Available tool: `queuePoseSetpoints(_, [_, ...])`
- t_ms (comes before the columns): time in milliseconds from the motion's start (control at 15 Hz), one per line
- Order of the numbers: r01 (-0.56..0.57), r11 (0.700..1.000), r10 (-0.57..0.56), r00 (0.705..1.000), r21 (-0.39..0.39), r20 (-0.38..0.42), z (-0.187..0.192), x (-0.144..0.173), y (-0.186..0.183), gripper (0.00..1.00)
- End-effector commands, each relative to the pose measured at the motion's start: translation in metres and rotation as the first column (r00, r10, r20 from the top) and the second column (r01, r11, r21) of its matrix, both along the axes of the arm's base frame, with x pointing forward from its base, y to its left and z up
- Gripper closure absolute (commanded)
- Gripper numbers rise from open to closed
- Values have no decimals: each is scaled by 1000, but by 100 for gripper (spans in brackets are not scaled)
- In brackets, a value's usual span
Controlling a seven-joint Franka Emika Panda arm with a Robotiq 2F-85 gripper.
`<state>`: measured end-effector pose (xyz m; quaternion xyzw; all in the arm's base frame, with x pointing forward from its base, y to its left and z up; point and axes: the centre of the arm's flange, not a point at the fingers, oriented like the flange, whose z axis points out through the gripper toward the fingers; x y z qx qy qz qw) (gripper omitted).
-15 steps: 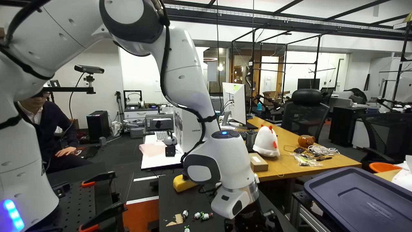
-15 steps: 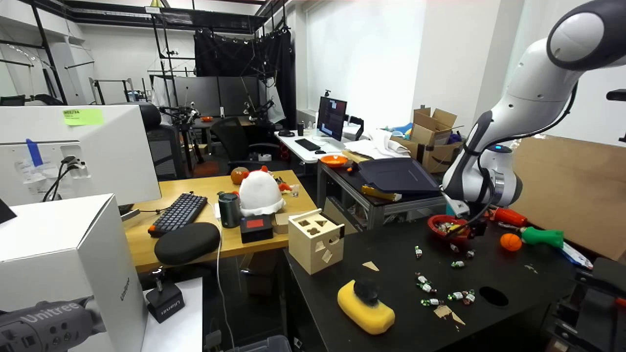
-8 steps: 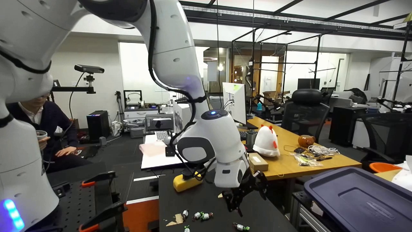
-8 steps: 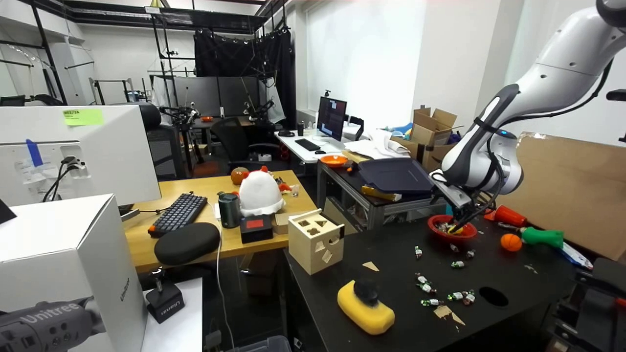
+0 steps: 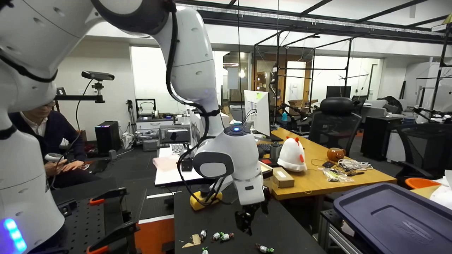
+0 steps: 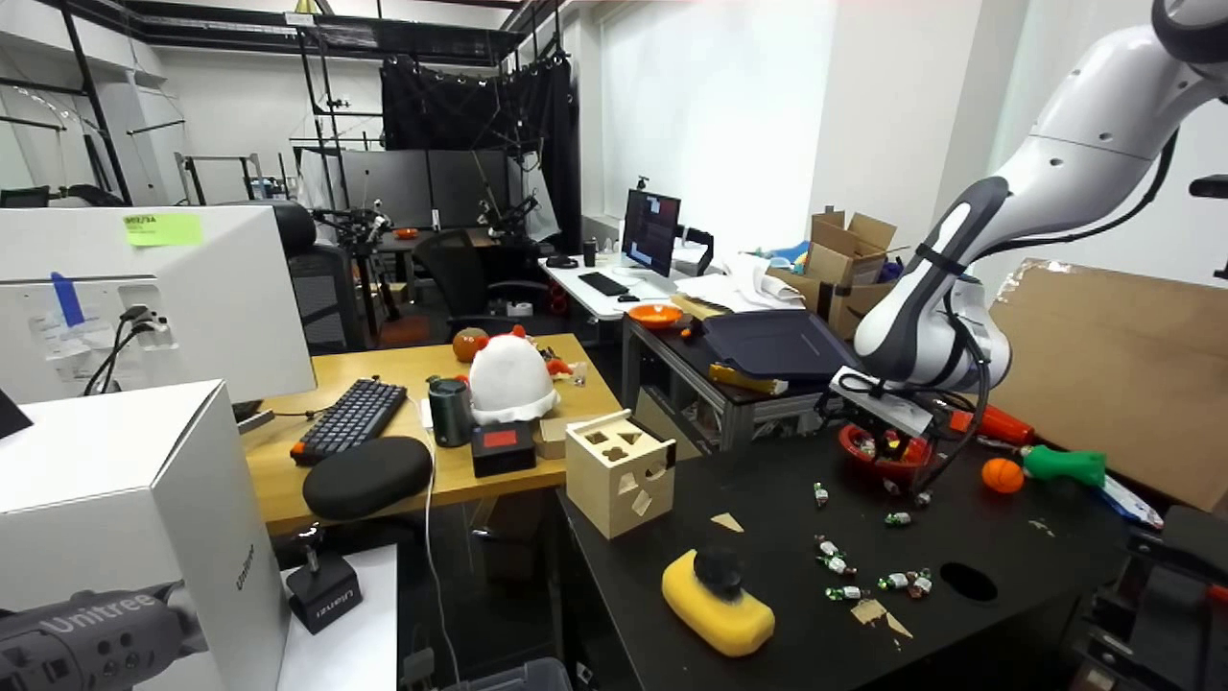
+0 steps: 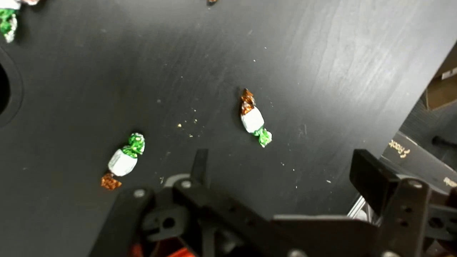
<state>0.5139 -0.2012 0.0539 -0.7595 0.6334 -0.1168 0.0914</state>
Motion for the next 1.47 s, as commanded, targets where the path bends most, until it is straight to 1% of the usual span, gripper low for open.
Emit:
queuePoseSetpoints(0, [-186, 981, 182, 981, -51, -72, -19, 20, -1, 0])
queuePoseSetpoints(133, [-270, 959, 260, 959, -88, -114, -28, 30, -3, 0])
queuePoseSetpoints(333, [-337, 929, 313, 936, -155, -160, -38, 51, -9, 0])
queuePoseSetpoints(533, [-377, 907, 344, 921, -190, -184, -46, 67, -11, 0])
queuePoseSetpoints(733, [-405, 895, 371, 909, -186, -190, -57, 77, -10, 0])
queuePoseSetpoints(1000, [-441, 883, 407, 890, -163, -206, -75, 82, -8, 0])
queuePoseSetpoints(1400, [-446, 888, 414, 880, -111, -233, -93, 83, -8, 0])
